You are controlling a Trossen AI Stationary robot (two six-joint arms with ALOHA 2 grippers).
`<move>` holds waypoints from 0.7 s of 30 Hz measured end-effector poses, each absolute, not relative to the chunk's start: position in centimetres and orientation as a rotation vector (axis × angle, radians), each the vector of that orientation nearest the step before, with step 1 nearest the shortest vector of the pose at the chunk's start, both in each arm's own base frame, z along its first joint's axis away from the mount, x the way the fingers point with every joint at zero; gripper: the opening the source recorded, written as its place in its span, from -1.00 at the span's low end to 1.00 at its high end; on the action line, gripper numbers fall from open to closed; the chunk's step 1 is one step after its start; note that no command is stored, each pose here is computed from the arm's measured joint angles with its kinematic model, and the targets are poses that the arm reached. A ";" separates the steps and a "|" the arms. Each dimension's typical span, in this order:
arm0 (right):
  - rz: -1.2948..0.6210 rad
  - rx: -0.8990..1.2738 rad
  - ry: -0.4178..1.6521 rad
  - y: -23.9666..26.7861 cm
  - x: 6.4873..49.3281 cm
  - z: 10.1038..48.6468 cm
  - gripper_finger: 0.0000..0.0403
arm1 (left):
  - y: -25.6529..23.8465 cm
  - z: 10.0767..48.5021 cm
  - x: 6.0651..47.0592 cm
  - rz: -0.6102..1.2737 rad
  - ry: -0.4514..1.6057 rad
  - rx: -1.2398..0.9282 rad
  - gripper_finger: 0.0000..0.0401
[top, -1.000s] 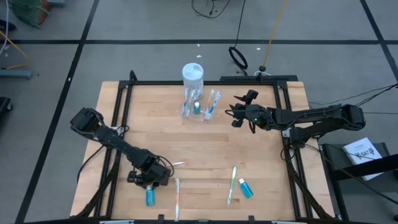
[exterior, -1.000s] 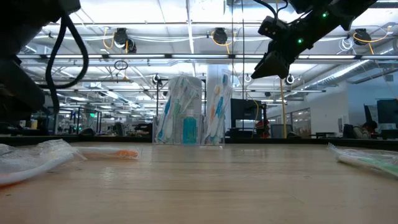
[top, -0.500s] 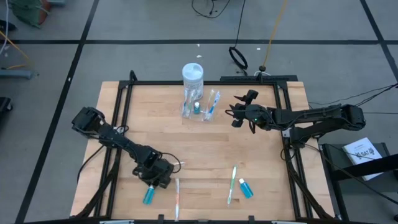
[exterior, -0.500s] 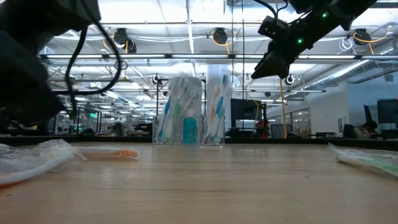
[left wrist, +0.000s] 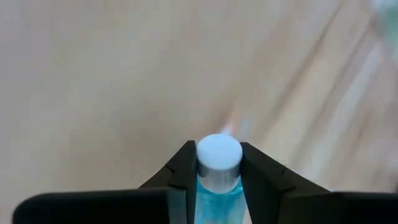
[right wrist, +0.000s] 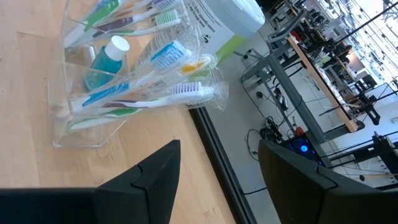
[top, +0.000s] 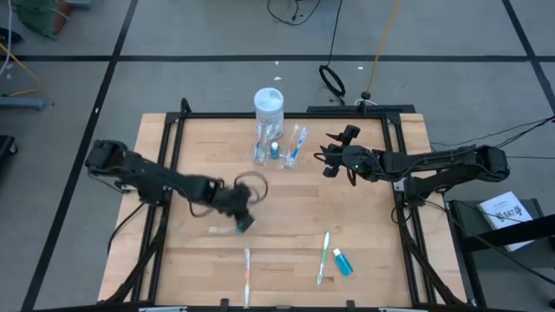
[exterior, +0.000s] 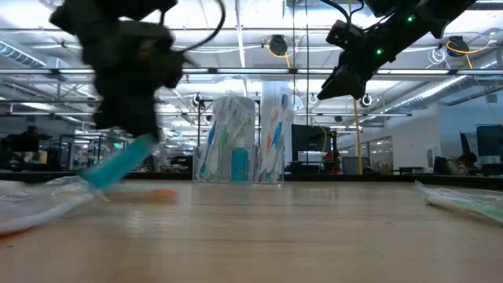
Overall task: Pick & Place toothbrushing station
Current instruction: Put the blue mouthwash bottle into the transparent organizer
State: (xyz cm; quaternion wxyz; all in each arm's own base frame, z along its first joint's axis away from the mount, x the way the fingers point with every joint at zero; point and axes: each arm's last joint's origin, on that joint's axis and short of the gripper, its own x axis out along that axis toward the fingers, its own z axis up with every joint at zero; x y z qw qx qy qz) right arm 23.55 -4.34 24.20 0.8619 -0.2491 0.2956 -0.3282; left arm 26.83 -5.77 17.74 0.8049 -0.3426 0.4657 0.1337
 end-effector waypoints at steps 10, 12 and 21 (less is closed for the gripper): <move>-0.697 -0.516 0.585 -4.4 23.7 24.5 0.03 | 3.2 22.9 29.2 0.332 0.456 -0.231 -0.48; -0.702 -0.513 0.566 -4.4 23.8 24.7 0.03 | 4.8 23.2 29.6 0.379 0.386 -0.189 -0.48; -0.698 -0.530 0.571 -4.4 23.8 24.7 0.03 | 8.3 21.8 30.8 0.550 0.314 -0.119 -0.47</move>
